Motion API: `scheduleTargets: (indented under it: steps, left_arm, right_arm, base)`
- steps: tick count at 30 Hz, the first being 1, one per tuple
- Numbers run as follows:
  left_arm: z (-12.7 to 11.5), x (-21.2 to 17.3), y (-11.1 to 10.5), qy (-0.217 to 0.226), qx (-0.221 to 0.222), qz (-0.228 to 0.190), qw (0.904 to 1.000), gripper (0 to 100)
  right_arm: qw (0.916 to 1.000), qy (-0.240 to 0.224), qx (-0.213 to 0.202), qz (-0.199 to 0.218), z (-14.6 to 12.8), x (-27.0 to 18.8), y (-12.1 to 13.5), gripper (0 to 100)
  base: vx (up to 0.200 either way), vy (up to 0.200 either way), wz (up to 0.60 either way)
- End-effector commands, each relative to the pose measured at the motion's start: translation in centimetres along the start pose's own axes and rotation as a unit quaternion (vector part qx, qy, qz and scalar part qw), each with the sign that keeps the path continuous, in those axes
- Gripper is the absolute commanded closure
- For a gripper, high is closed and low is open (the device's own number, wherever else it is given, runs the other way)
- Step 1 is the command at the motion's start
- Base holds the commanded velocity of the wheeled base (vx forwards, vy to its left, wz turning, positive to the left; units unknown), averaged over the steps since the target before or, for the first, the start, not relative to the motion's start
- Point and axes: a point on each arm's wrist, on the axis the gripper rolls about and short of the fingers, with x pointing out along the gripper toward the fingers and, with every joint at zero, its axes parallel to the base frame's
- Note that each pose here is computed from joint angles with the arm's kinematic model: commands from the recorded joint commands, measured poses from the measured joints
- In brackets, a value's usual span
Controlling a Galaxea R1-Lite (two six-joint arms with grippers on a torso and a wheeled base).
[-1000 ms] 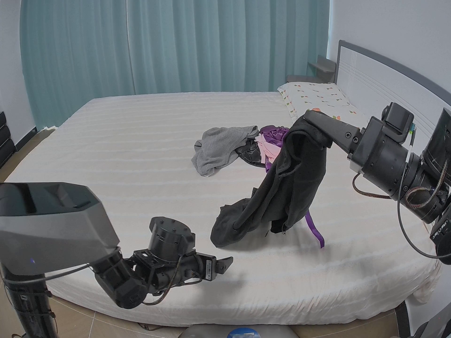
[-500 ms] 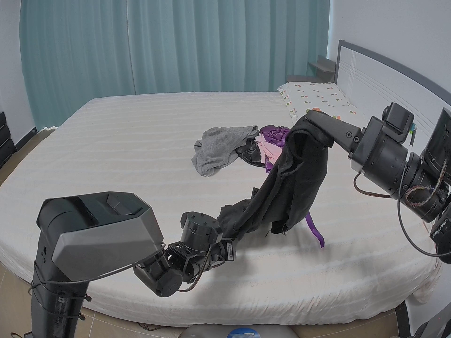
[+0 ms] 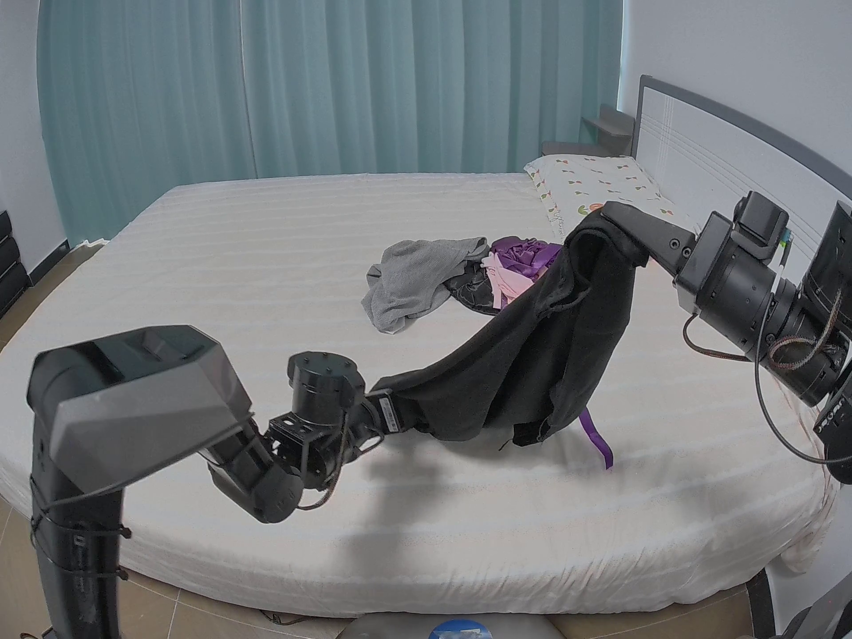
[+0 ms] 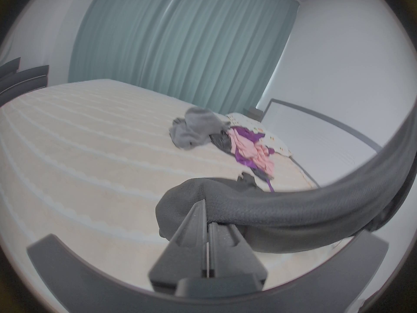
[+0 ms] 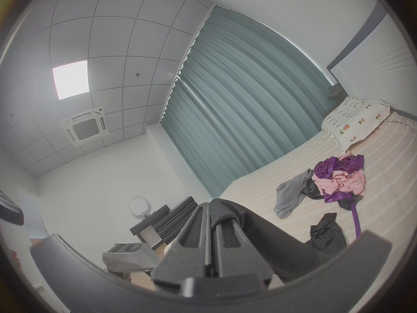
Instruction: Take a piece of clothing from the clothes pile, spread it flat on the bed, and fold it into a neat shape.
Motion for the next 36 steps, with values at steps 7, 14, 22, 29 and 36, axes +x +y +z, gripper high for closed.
scheduleTargets:
  steps: [7, 14, 22, 29, 36]
  left_arm:
    - [11.9, -9.1, 1.7, -0.123, -0.041, 0.013, 0.9914, 100]
    - [13.3, -12.7, 1.6, -0.101, -0.04, 0.026, 0.9938, 100]
    - [9.7, -11.5, 2.7, -0.026, -0.03, 0.053, 0.9978, 100]
    - [6.3, -7.1, 4.0, 0.02, -0.045, 0.065, 0.9967, 100]
    - [3.8, -2.7, 4.9, 0.015, -0.046, 0.051, 0.9975, 100]
  right_arm:
    - [0.9993, -0.03, -0.006, -0.022, 1.6, 0.6, -1.5, 100]
    - [0.9991, -0.04, -0.009, -0.014, 2.2, 0.2, -0.9, 100]
    - [0.9995, -0.018, -0.002, -0.025, 1.1, 0.1, -1.6, 100]
    - [0.9996, -0.011, 0.0, -0.026, 0.7, 0.1, -1.8, 100]
    - [0.9996, -0.001, 0.002, -0.029, 0.2, 0.8, -2.1, 100]
  base:
    - [0.0, 0.0, 0.0]
    - [0.0, 0.0, 0.0]
    - [0.0, 0.0, 0.0]
    - [0.0, 0.0, 0.0]
    - [0.0, 0.0, 0.0]
